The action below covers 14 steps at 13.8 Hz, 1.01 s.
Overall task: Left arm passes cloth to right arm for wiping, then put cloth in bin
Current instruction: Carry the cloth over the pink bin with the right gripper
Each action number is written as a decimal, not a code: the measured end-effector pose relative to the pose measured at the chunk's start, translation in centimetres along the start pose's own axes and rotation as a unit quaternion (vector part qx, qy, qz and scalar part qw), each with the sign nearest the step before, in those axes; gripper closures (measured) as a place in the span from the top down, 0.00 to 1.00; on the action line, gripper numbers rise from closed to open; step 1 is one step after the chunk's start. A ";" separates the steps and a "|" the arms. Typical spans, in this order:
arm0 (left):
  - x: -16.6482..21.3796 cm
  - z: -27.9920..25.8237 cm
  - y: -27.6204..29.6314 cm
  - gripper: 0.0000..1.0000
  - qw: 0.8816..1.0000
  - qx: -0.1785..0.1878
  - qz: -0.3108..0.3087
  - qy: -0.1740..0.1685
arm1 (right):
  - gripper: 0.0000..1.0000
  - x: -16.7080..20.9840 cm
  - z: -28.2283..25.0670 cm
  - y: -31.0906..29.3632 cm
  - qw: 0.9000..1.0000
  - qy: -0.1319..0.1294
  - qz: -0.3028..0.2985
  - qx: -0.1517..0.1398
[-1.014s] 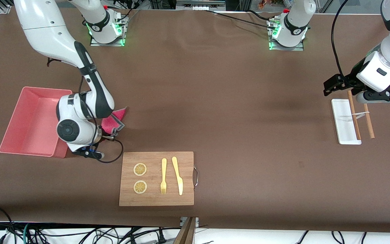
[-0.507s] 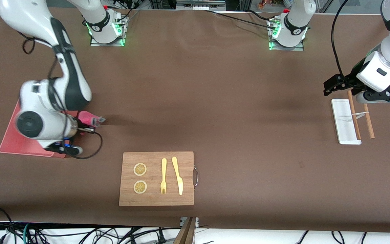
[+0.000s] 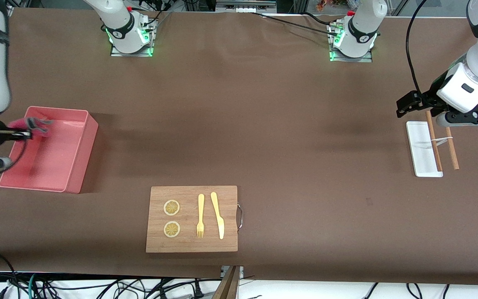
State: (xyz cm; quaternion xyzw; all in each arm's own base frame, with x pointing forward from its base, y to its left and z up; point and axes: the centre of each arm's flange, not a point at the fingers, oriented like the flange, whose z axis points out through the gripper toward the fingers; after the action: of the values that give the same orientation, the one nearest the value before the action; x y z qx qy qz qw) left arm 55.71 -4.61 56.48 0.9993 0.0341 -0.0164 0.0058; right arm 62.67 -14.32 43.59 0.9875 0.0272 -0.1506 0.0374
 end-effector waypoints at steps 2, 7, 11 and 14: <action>0.0 -0.2 0.3 1.00 1.000 0.000 0.003 0.002 | 0.04 -0.6 1.6 2.6 1.000 -0.015 0.002 0.003; -0.4 -0.2 1.7 1.00 1.000 0.001 0.014 -0.004 | 0.04 2.1 10.4 2.6 1.000 -0.024 -0.003 -0.006; -0.4 -0.2 1.6 1.00 1.000 0.001 0.013 -0.005 | 0.04 3.9 15.7 2.2 1.000 -0.018 0.006 -0.007; -0.4 -0.2 1.6 1.00 1.000 0.001 0.013 -0.005 | 0.04 5.4 18.0 1.6 1.000 -0.003 0.011 -0.003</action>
State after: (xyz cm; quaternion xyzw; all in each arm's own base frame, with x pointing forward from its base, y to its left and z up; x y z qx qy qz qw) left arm 55.46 -6.20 56.74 0.9995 0.0206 -0.0216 0.0050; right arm 62.59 -17.16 24.97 0.9873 0.0167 -0.1527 0.0416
